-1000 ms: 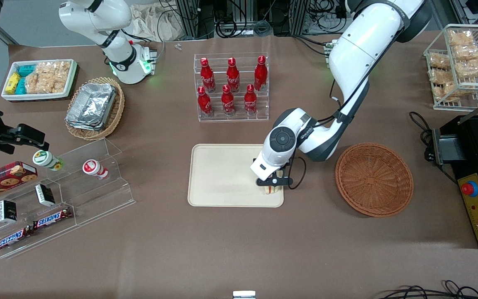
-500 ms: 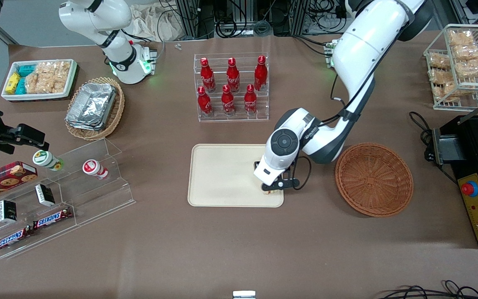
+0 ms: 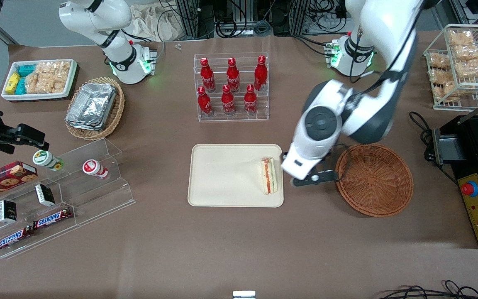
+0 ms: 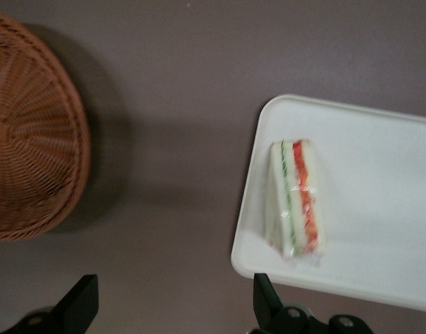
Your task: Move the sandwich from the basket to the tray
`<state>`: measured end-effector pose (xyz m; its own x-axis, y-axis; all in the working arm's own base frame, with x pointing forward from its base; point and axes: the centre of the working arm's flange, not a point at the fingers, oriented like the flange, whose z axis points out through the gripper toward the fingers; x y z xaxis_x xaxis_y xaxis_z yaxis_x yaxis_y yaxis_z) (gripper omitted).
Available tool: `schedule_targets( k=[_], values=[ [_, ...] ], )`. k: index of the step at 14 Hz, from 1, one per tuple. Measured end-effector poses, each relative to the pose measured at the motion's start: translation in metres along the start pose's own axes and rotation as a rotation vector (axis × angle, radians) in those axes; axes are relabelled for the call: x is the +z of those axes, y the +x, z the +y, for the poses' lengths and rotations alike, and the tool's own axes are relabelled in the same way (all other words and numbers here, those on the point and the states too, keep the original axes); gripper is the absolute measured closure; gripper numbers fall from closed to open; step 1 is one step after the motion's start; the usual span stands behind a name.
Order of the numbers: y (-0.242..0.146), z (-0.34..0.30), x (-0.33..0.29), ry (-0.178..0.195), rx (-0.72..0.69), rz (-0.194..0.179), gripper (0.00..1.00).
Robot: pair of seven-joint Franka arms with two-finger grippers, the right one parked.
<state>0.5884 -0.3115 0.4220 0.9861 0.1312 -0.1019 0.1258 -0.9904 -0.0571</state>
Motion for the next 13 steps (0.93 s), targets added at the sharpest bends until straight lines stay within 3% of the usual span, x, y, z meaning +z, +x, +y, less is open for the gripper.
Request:
schedule_targets(
  k=[4,8,13],
  values=[
    [0.016,-0.064,-0.049,-0.039,-0.008,0.028,0.0],
    [0.017,-0.099,-0.056,-0.008,0.088,-0.006,0.0],
    [0.004,-0.213,-0.072,-0.035,0.244,-0.024,0.0]
  ],
)
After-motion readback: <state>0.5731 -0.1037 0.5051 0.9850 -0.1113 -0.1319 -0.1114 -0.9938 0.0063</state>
